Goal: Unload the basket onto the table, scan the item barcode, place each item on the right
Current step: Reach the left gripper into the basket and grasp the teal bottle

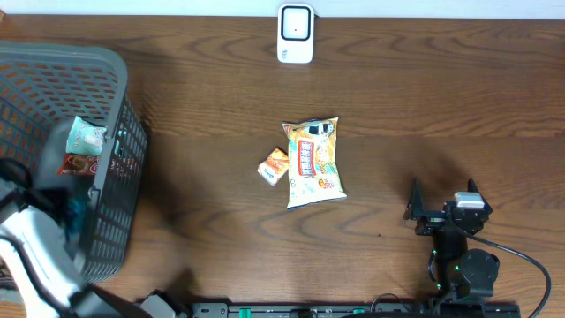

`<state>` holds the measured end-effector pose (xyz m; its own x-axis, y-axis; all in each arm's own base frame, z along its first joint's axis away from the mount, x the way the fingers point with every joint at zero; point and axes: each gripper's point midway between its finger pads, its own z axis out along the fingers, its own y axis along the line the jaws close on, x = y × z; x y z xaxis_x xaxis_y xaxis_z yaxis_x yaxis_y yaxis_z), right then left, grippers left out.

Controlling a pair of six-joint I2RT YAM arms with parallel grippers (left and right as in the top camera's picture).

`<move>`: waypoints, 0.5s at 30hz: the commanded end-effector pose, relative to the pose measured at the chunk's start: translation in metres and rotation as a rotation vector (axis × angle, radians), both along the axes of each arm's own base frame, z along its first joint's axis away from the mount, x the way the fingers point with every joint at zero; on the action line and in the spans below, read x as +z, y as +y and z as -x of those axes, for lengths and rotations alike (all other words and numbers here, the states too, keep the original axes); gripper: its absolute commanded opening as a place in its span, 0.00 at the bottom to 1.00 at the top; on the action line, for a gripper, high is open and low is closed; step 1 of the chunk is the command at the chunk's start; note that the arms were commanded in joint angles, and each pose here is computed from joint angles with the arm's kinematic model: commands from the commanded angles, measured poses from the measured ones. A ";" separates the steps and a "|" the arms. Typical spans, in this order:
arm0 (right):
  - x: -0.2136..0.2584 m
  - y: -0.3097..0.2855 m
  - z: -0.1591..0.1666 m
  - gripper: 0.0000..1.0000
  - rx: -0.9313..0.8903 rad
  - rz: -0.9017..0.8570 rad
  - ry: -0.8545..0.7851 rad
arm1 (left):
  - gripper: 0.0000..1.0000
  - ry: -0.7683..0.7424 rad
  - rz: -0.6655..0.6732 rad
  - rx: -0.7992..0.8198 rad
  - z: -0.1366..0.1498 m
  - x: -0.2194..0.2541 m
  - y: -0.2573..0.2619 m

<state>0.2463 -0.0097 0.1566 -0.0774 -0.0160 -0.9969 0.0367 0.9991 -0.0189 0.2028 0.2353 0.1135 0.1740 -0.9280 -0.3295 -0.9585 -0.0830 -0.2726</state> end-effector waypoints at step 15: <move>-0.001 -0.002 0.000 0.99 -0.007 0.012 0.003 | 0.45 -0.977 -0.255 -0.402 -0.065 0.298 -0.100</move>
